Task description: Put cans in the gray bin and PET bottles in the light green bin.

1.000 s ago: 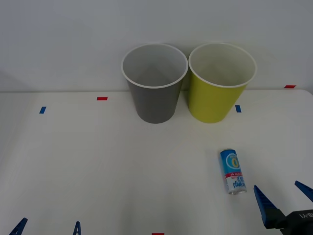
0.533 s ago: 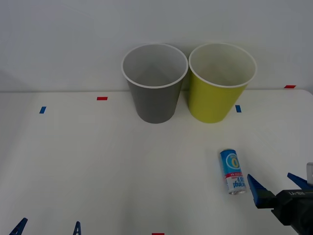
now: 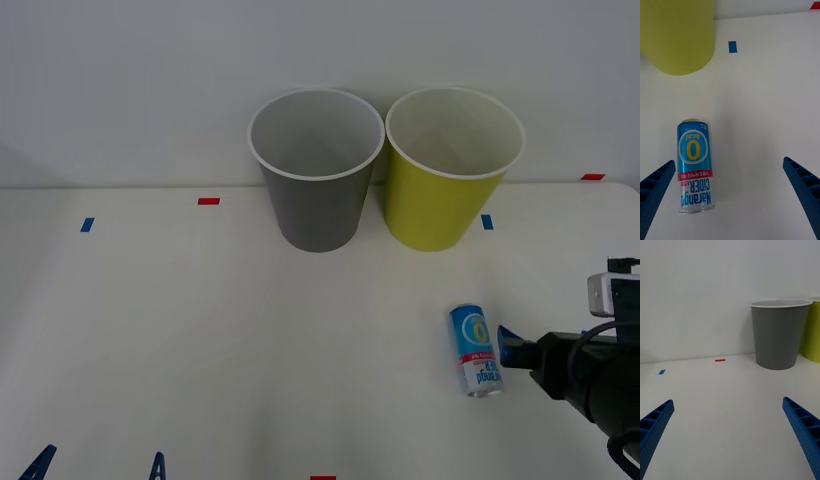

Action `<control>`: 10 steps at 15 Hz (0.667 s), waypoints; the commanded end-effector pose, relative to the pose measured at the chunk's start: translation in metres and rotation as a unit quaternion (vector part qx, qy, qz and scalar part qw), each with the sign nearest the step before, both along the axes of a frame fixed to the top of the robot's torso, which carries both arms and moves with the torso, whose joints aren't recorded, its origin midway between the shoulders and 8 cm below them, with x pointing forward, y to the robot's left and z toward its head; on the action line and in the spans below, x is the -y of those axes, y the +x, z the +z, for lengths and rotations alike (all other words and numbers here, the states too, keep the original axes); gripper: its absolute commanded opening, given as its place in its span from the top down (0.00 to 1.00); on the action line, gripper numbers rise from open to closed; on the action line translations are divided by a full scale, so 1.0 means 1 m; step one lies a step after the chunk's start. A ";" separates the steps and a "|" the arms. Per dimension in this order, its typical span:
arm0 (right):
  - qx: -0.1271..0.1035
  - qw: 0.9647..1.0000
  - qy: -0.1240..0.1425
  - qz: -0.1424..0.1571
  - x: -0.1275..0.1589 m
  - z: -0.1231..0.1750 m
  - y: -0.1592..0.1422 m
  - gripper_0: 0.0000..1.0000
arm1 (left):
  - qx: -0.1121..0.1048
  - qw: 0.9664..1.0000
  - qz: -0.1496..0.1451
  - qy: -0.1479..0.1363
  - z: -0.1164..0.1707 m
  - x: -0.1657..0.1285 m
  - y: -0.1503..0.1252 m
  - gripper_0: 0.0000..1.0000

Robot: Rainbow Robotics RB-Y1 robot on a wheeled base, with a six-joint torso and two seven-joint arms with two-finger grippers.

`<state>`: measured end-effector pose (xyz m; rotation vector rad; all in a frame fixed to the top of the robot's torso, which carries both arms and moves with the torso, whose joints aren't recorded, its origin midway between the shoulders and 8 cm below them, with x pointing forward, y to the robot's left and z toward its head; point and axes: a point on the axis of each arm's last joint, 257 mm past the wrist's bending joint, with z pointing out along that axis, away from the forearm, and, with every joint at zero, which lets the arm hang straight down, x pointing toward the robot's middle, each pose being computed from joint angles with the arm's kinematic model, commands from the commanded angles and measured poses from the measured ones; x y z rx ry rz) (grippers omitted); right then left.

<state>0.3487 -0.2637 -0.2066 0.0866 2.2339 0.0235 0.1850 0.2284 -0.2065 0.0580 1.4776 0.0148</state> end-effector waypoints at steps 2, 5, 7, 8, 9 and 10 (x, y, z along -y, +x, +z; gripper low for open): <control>-0.038 0.998 0.013 0.040 -0.028 0.003 0.009 0.00 | 0.000 1.000 0.000 0.000 0.000 0.000 0.000 0.00; -0.078 0.995 0.010 0.057 -0.033 -0.009 0.015 0.00 | 0.000 1.000 0.000 0.000 0.000 0.000 0.000 0.00; -0.092 0.993 -0.009 0.077 -0.037 -0.018 0.023 0.00 | 0.000 1.000 0.000 0.000 0.000 0.000 0.000 0.00; -0.096 0.992 -0.011 0.082 -0.038 -0.019 0.026 0.00 | 0.000 1.000 0.000 0.000 0.000 0.000 0.000 0.00; -0.102 0.991 -0.010 0.087 -0.039 -0.021 0.029 0.00 | 0.000 1.000 0.000 0.000 0.000 0.000 0.000 0.00; -0.110 0.990 -0.008 0.088 -0.037 -0.025 0.030 0.00 | 0.000 1.000 0.000 0.000 0.000 0.000 0.000 0.00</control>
